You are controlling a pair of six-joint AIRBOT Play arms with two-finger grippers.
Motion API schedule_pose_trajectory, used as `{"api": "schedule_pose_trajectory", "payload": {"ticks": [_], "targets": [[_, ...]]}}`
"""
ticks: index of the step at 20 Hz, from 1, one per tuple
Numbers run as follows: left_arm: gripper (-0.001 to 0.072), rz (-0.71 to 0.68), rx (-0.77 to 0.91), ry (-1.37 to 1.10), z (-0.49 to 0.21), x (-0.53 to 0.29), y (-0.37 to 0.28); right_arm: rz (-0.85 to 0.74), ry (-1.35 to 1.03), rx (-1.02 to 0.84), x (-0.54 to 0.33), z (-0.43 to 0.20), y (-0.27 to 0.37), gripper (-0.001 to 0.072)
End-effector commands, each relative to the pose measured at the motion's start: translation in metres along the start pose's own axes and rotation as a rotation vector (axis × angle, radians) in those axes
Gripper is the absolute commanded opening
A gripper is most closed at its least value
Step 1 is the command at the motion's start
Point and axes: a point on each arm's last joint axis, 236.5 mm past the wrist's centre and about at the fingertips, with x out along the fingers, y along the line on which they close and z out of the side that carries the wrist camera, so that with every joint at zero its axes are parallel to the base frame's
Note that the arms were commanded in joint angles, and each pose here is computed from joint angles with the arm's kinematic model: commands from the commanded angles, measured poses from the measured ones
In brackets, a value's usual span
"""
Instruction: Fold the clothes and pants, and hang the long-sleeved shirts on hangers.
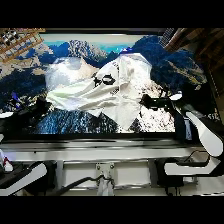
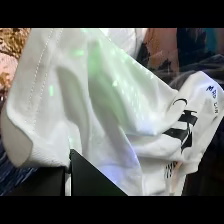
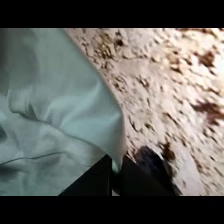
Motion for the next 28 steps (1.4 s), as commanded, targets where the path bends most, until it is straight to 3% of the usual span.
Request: {"api": "schedule_pose_trajectory", "payload": {"ticks": [1,5,10,12,16,23,28], "targets": [[0.0004,-0.017,0.011,-0.028,0.01,-0.007,-0.008,0.058,-0.032,-0.06,-0.005,0.017,0.037,0.0021],[0.0003,-0.152,0.131,-0.151,0.059,-0.058,-0.076,0.2,-0.146,-0.201,-0.07,0.05,0.121,0.002],[0.0003,-0.48,0.379,-0.52,0.139,-0.207,-0.266,0.518,-0.596,-0.475,-0.282,0.094,0.305,0.002],[0.0002,-0.646,0.483,-0.652,0.139,-0.29,-0.346,0.608,-0.761,-0.608,-0.374,0.078,0.361,0.002],[0.0002,-0.818,0.748,-0.845,0.089,-0.422,-0.443,0.738,-0.951,-0.806,-0.505,0.009,0.425,0.002],[0.0001,-0.784,0.994,-1.003,0.024,-0.494,-0.471,0.625,-1.203,-0.94,-0.604,-0.075,0.422,0.0019],[0.0,-0.64,1.094,-1.028,0.016,-0.489,-0.46,0.443,-1.322,-0.878,-0.628,-0.073,0.391,0.0019]]}}
